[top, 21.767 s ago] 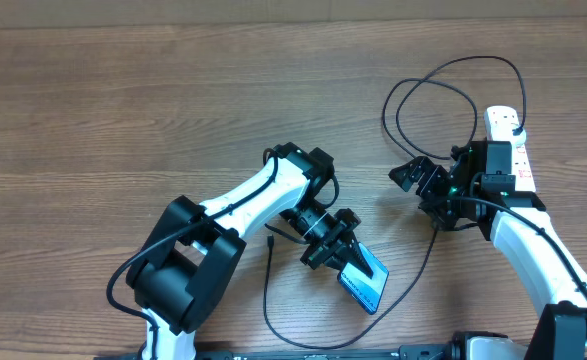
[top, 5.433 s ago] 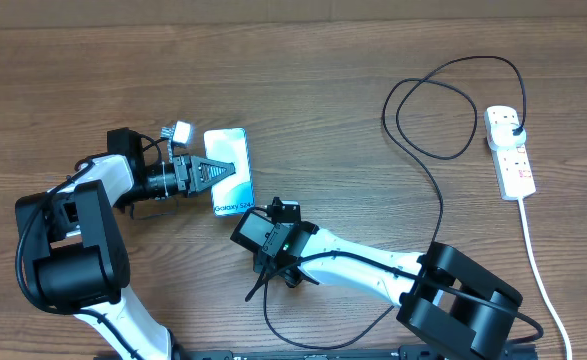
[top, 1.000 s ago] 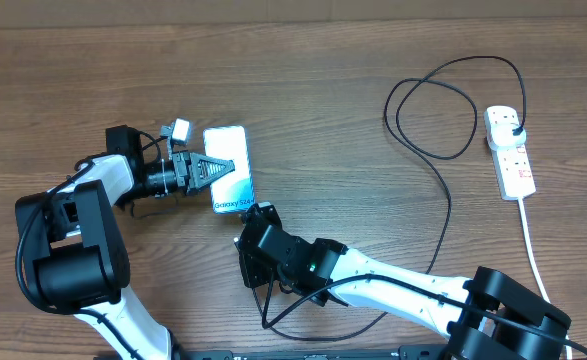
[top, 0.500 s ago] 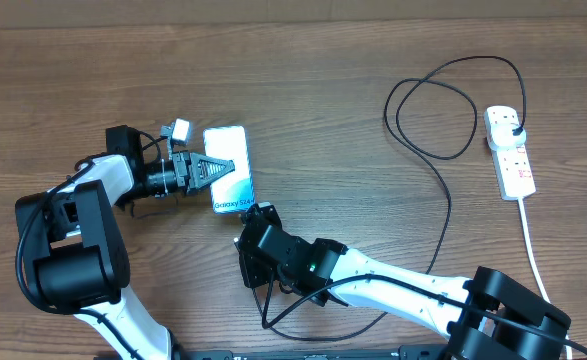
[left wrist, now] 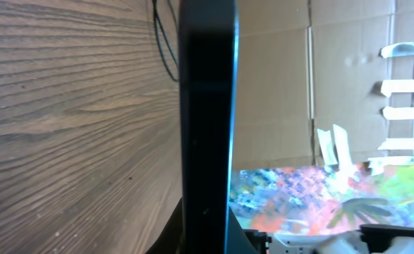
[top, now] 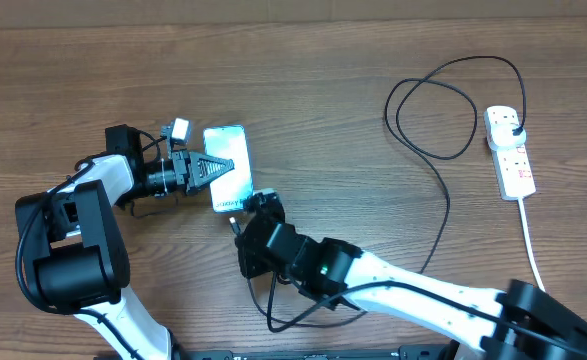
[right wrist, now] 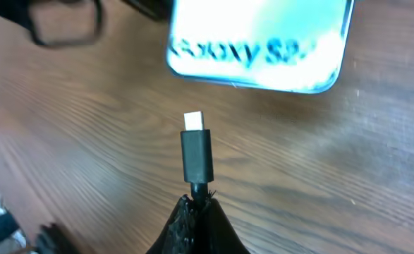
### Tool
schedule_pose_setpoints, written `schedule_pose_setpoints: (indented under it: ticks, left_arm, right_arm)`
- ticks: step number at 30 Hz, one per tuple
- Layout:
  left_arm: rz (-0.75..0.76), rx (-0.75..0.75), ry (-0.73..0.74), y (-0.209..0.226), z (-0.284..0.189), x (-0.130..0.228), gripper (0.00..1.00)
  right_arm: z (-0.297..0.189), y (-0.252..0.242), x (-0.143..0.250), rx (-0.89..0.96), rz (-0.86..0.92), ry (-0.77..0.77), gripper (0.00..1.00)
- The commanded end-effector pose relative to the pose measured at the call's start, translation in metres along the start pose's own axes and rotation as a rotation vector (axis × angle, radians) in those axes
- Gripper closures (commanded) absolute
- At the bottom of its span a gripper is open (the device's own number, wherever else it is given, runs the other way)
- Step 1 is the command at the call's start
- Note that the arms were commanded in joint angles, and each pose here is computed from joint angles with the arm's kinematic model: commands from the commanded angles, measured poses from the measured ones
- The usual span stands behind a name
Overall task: Plug charger to phone and switch on socket
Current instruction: 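Move the held plug under the smartphone's bottom port with the right gripper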
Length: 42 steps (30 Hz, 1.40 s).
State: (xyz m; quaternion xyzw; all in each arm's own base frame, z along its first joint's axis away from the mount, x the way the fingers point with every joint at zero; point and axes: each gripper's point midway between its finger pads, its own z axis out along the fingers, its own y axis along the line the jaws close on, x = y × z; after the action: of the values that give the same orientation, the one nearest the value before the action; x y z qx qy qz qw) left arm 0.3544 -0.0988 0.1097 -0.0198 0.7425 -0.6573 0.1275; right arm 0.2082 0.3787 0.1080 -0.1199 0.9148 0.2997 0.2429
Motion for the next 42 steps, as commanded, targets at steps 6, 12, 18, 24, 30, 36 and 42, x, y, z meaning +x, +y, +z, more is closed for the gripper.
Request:
schedule_pose_setpoints:
  ticks: [6, 12, 18, 24, 30, 36, 42]
  left_arm:
    - [-0.024, 0.079, -0.007, -0.021, -0.001, -0.004, 0.96]
    - [-0.031, 0.106, -0.008, -0.026, -0.002, -0.004, 0.96]
    - [-0.075, 0.106, -0.003, -0.026, -0.001, -0.003, 0.96]
    - [-0.075, 0.106, -0.003, -0.026, -0.001, -0.003, 0.96]
    - [-0.098, 0.114, -0.002, -0.027, -0.001, -0.004, 0.96]
    - [-0.105, 0.114, -0.002, -0.027, -0.001, -0.003, 0.96]
    - [-0.136, 0.114, 0.001, -0.027, -0.001, -0.003, 0.96]
  right_arm:
    - [-0.009, 0.006, -0.025, 0.002, 0.089, -0.129, 0.96]
    - [-0.009, 0.0, -0.029, 0.028, 0.141, -0.156, 0.96]
    - [-0.009, 0.0, -0.022, 0.037, 0.132, -0.132, 0.96]
    - [-0.008, 0.009, -0.011, -0.012, 0.129, -0.069, 0.96]
    - [-0.007, 0.011, -0.007, -0.027, 0.128, -0.045, 0.96]
    - [-0.007, 0.009, -0.009, -0.016, 0.129, -0.058, 0.96]
    - [-0.008, 0.005, -0.013, 0.004, 0.13, -0.081, 0.96]
